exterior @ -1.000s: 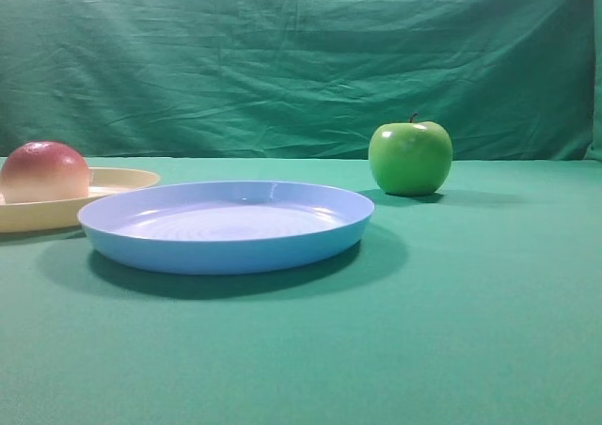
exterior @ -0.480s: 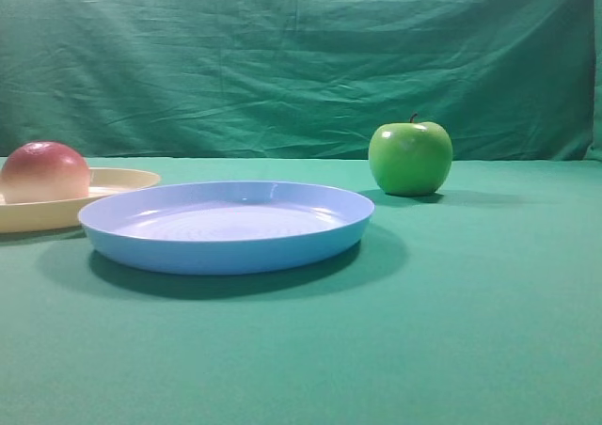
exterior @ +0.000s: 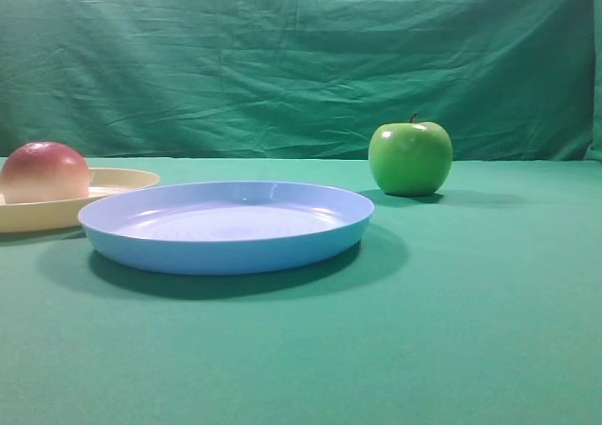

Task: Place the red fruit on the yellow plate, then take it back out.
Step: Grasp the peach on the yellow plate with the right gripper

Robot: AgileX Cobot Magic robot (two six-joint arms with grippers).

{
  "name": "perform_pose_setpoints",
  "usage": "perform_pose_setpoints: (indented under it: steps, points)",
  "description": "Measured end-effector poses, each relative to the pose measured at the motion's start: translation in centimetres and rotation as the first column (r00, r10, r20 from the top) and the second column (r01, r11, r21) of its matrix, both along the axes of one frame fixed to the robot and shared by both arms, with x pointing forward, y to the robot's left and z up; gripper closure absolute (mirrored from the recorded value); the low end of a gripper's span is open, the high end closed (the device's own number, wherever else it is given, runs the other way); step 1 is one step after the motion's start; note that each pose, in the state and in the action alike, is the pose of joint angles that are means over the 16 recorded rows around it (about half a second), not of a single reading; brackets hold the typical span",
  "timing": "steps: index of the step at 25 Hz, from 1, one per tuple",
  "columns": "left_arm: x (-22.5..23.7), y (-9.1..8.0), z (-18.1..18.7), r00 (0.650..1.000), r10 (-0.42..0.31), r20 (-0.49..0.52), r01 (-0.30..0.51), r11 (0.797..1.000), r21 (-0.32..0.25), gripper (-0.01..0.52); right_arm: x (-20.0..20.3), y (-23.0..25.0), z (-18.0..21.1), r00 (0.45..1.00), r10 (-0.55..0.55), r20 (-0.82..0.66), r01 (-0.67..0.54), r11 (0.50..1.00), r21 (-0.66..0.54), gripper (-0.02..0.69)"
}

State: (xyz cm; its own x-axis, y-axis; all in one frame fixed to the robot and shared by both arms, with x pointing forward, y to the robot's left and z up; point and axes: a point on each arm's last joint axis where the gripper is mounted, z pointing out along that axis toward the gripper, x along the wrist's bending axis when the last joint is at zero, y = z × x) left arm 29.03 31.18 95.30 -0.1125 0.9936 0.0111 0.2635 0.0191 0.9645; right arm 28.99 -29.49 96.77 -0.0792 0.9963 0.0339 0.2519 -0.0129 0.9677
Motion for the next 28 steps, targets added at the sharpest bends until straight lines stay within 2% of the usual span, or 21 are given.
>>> perform_pose_setpoints:
  steps: [9,28]
  points:
    - [0.0,0.0,0.0,1.000,0.000,0.000,0.000,1.000,0.000,0.514,0.1,0.0,-2.0,0.999,0.003,-0.044,-0.004,1.000,-0.017,0.665]
    - [0.0,0.0,0.0,1.000,0.000,0.000,0.000,1.000,0.000,0.514,0.0,0.0,-1.2,0.999,0.005,-0.035,-0.007,0.999,-0.034,0.665]
